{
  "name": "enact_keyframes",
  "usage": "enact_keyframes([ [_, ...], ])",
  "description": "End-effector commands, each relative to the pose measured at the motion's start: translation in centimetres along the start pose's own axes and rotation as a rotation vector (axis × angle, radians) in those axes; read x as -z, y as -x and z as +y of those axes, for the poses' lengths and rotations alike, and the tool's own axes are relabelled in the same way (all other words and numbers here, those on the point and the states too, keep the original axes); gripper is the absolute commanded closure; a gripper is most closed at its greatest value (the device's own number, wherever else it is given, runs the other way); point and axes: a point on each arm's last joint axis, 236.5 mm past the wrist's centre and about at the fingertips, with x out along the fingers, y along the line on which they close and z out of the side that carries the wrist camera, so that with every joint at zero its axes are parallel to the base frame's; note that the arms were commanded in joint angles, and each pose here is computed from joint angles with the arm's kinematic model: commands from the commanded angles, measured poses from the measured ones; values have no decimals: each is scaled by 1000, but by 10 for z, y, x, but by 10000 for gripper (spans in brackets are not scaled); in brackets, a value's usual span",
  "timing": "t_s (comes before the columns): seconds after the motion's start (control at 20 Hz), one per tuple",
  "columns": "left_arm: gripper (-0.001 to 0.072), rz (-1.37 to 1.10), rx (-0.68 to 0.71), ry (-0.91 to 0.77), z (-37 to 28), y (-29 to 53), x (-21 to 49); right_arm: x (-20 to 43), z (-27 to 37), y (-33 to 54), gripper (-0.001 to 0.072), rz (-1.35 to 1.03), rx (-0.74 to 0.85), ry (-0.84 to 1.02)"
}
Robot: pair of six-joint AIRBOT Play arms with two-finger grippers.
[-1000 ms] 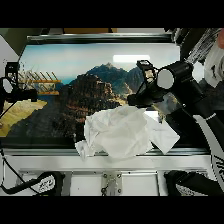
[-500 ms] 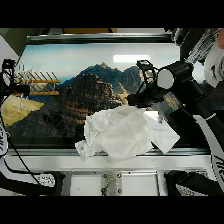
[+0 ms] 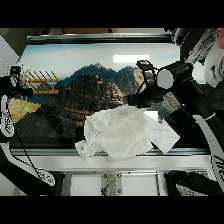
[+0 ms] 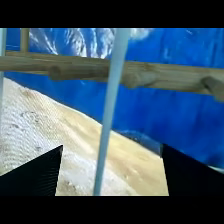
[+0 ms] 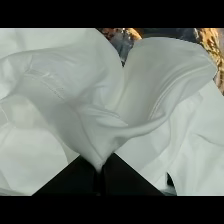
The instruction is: Fold the clothes and pants, and hang the long-sleeved shirts on hangers.
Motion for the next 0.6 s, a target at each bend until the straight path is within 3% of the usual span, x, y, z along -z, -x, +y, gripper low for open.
enact_keyframes([
  [0.0, 44, 38, 7, 10, 3, -23, 13, 0, 0, 0, 699, 1, 0, 1],
  [0.55, 44, 107, 33, -4, -13, -25, 27, 0, 0, -2, 699, 4, 1, 0],
])
